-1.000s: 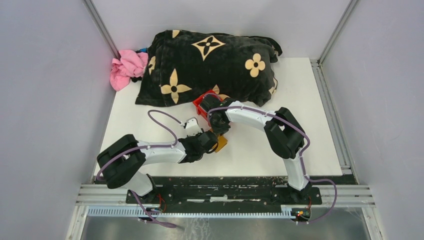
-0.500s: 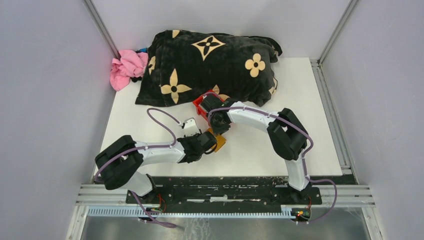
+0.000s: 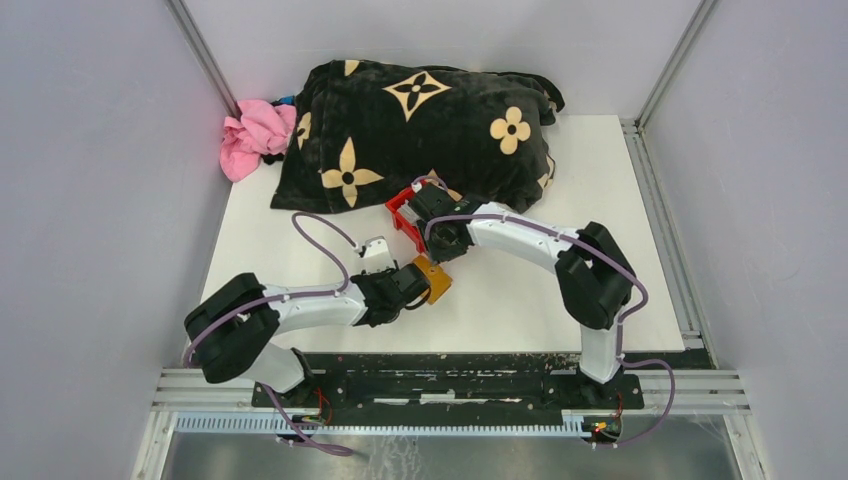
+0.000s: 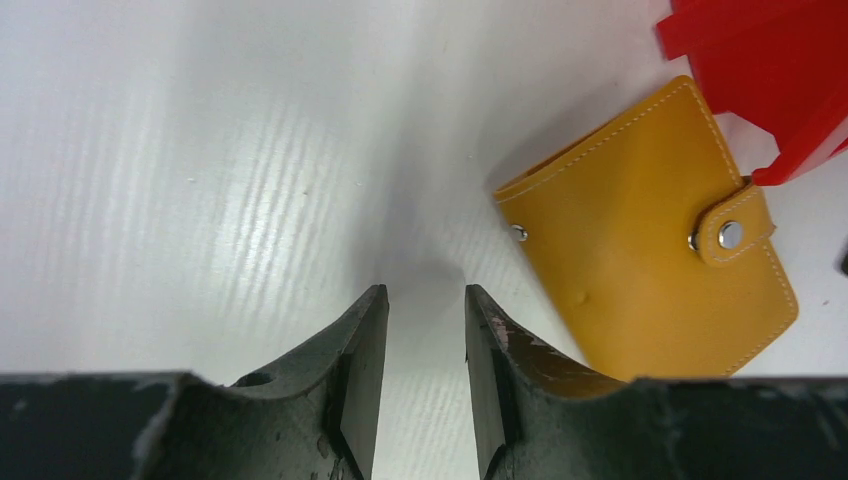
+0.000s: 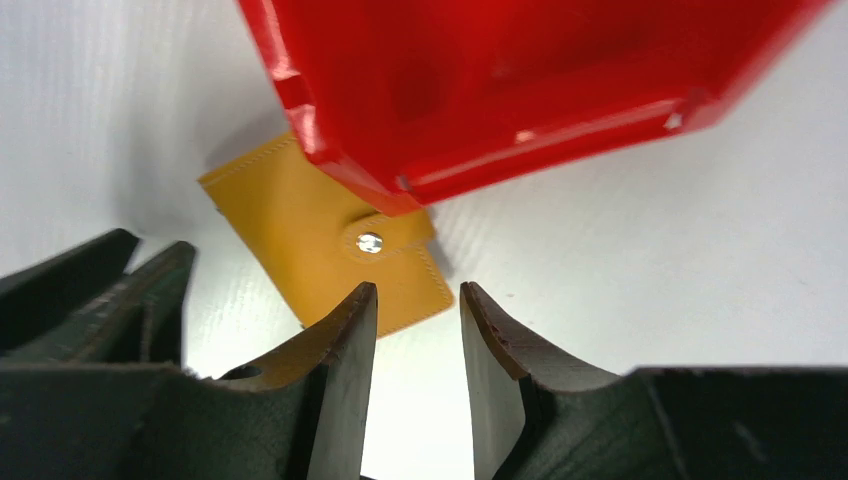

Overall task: Put the credit cards into the card holder
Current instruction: Close the card holder at the center of the board.

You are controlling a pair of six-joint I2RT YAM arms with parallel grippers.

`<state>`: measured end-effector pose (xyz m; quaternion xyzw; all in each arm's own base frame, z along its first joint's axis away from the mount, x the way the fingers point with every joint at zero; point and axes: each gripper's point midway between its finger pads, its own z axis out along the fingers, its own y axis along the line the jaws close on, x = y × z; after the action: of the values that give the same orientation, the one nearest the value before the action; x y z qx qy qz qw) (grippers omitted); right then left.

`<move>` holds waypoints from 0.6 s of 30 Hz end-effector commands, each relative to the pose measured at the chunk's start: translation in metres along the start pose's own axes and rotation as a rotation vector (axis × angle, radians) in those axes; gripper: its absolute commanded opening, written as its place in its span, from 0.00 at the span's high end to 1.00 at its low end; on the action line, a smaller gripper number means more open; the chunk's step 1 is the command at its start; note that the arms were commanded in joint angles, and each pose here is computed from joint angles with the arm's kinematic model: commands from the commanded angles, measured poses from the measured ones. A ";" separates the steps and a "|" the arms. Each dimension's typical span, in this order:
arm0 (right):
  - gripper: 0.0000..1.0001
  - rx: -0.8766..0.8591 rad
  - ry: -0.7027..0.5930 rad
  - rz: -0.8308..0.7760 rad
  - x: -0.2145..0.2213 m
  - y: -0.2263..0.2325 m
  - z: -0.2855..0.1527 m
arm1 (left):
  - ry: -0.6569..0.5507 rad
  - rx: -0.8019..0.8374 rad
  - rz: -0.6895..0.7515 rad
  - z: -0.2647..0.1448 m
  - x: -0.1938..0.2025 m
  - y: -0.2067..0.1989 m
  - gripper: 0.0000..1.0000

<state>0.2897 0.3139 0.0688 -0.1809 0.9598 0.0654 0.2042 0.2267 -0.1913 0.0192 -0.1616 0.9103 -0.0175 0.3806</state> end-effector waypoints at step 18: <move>0.42 0.545 -0.370 0.172 -0.035 -0.192 -0.090 | -0.433 -0.030 0.114 -0.030 -0.185 0.026 0.41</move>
<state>0.3453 0.1539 0.1228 -0.0440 0.9328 -0.0938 0.3451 0.3036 -0.1369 0.1396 -0.1394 0.8406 0.0279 0.5227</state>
